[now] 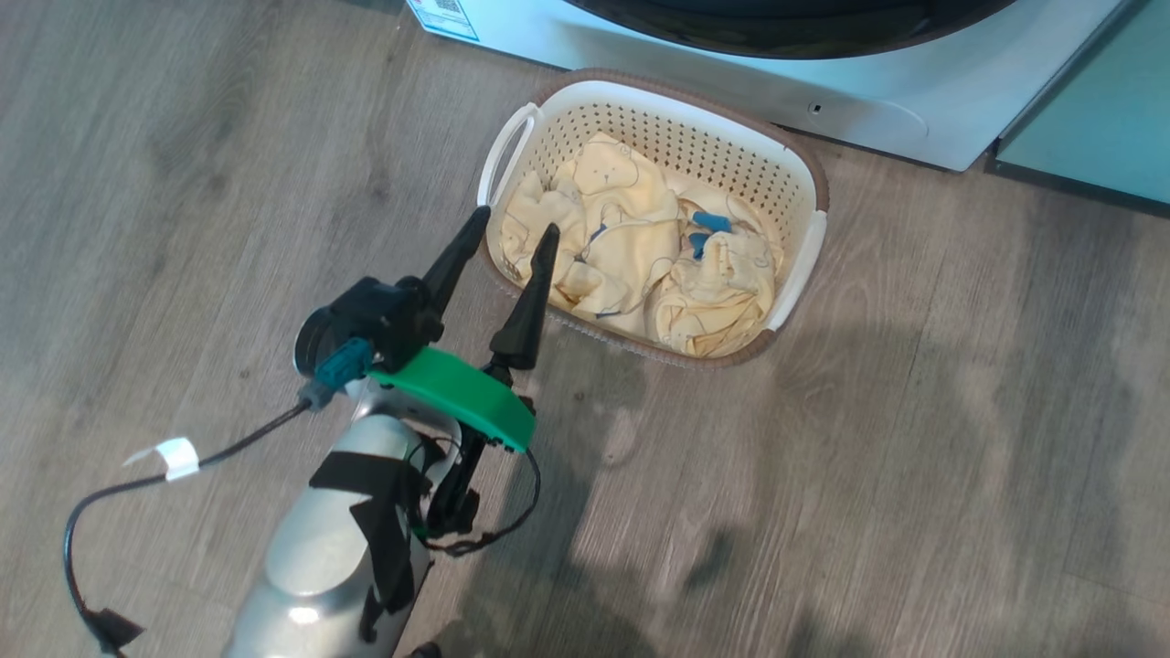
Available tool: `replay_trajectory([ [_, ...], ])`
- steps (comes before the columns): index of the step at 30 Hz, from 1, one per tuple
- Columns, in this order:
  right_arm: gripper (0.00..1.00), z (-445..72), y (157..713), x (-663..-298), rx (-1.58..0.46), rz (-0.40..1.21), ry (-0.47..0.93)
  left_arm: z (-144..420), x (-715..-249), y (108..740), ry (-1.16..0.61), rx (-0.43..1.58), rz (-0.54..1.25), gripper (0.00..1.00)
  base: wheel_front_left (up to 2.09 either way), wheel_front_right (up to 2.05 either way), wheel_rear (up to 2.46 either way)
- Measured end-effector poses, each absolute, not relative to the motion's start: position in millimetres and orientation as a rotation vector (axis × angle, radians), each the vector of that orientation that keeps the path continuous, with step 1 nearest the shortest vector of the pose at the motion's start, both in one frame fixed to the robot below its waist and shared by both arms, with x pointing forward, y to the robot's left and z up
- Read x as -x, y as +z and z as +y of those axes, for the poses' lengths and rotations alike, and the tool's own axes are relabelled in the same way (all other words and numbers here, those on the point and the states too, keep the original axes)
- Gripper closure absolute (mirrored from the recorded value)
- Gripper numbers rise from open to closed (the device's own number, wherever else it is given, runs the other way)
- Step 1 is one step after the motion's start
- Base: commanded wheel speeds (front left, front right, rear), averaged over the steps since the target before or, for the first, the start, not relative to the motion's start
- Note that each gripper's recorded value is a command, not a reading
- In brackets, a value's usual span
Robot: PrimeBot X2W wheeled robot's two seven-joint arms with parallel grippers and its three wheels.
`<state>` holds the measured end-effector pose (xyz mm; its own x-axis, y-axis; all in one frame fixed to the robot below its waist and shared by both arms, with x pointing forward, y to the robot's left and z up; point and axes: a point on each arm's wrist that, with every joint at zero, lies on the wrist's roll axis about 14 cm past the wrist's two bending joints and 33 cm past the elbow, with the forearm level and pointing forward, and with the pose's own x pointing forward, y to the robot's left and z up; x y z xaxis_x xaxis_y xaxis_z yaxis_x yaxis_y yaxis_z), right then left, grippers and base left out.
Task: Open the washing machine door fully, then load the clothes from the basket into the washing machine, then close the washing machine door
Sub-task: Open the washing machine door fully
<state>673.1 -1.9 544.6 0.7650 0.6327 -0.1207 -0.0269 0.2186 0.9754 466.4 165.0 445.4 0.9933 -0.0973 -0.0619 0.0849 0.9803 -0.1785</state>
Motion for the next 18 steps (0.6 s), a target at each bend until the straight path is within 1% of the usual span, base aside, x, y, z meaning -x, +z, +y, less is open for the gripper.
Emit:
replay_trajectory([
  [7,1.0,1.4,534.6,-672.3,-1.267,0.606,0.482,165.0,-469.6,446.0,-0.093,0.176,0.066,0.0,0.0,0.0,0.0],
  [18,1.0,5.2,534.6,-668.2,-1.237,0.647,0.516,165.5,-470.3,445.8,-0.086,0.174,0.066,0.0,0.0,0.0,0.0],
])
